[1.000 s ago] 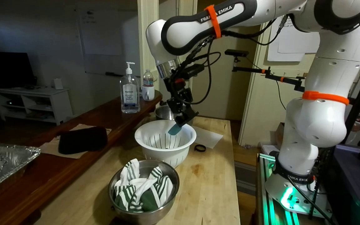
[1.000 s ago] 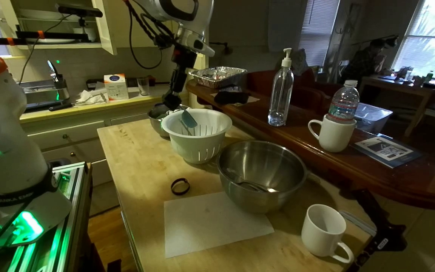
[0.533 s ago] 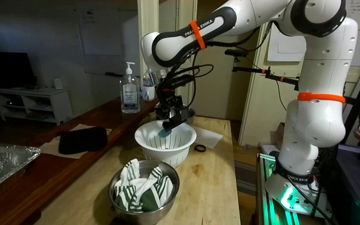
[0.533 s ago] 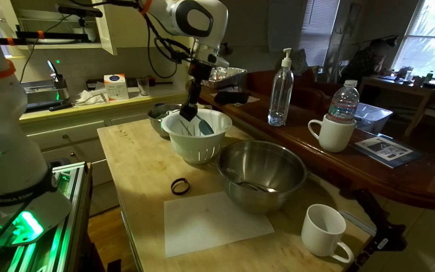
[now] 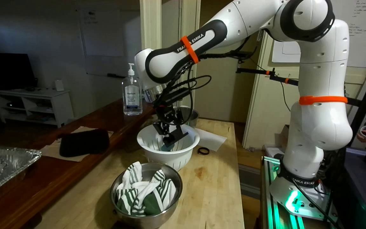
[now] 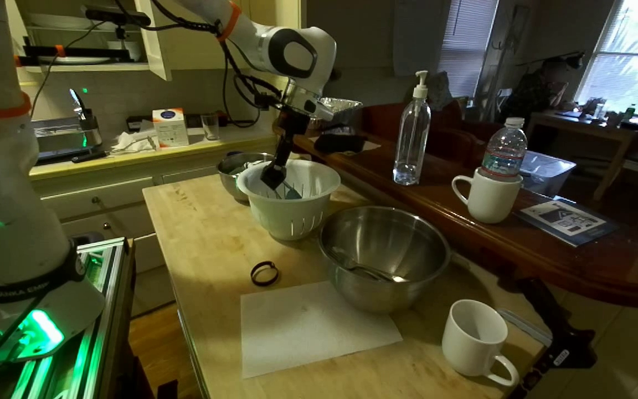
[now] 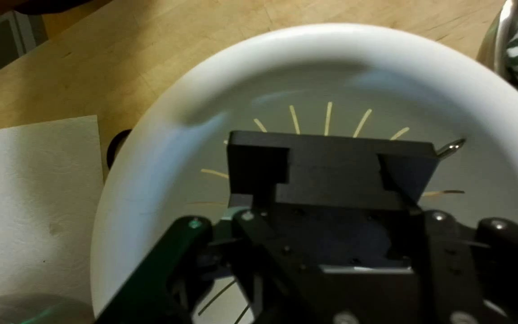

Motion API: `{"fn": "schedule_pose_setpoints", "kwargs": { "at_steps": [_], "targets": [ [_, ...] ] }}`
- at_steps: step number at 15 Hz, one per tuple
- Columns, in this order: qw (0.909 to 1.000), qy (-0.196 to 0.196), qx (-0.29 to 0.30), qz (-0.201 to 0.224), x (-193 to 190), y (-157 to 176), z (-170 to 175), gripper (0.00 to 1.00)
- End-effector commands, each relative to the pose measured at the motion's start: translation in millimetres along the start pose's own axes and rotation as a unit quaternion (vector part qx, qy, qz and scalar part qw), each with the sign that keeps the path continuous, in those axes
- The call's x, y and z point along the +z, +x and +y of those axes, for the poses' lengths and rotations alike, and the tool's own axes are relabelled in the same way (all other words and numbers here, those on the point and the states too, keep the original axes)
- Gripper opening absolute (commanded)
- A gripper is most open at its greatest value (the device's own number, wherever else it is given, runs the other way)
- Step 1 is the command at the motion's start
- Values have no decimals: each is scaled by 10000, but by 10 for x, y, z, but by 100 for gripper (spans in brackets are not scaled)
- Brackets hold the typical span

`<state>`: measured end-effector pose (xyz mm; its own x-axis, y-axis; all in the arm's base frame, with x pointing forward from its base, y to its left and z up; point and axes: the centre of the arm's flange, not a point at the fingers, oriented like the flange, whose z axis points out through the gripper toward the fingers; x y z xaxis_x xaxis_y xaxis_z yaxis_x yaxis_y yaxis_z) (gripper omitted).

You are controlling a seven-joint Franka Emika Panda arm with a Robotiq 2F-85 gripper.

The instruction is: Put the measuring cylinder in the white bowl

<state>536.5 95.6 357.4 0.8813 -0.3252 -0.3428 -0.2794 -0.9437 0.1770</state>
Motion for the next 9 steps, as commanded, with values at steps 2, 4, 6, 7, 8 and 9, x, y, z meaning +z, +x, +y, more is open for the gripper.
{"fn": "schedule_pose_setpoints", "kwargs": {
  "at_steps": [2, 4, 6, 7, 8, 9],
  "targets": [
    [9991, 171, 352, -161, 209, 48, 27, 35],
    [9986, 175, 442, -241, 265, 111, 33, 35],
    [9977, 187, 525, -386, 326, 173, 50, 35],
    [9974, 154, 553, -446, 364, 180, 66, 35],
    [9969, 166, 569, -517, 404, 189, 78, 35],
    [9965, 184, 589, -565, 429, 202, 95, 85]
  ]
}}
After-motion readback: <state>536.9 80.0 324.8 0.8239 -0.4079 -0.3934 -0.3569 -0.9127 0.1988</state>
